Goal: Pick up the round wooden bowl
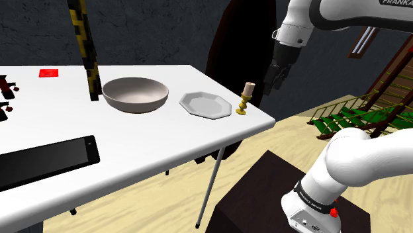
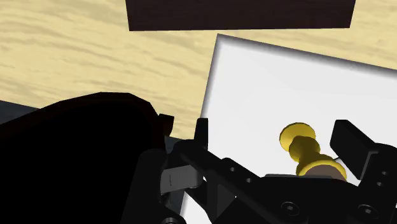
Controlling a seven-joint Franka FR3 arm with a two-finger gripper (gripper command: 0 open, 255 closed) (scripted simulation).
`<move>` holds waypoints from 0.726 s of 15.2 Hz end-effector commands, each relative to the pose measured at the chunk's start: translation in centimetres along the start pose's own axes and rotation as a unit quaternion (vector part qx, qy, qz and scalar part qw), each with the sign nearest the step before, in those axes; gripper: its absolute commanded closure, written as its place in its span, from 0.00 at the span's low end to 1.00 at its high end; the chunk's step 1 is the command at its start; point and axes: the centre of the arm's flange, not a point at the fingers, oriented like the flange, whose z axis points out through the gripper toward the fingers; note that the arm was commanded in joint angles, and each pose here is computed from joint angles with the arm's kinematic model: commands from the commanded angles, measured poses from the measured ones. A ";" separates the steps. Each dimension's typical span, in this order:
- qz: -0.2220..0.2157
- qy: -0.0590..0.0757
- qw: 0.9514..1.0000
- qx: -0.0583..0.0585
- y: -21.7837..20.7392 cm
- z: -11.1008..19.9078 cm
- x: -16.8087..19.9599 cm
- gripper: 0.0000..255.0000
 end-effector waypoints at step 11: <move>0.018 0.009 0.999 0.029 -8.6 0.5 8.9 0.00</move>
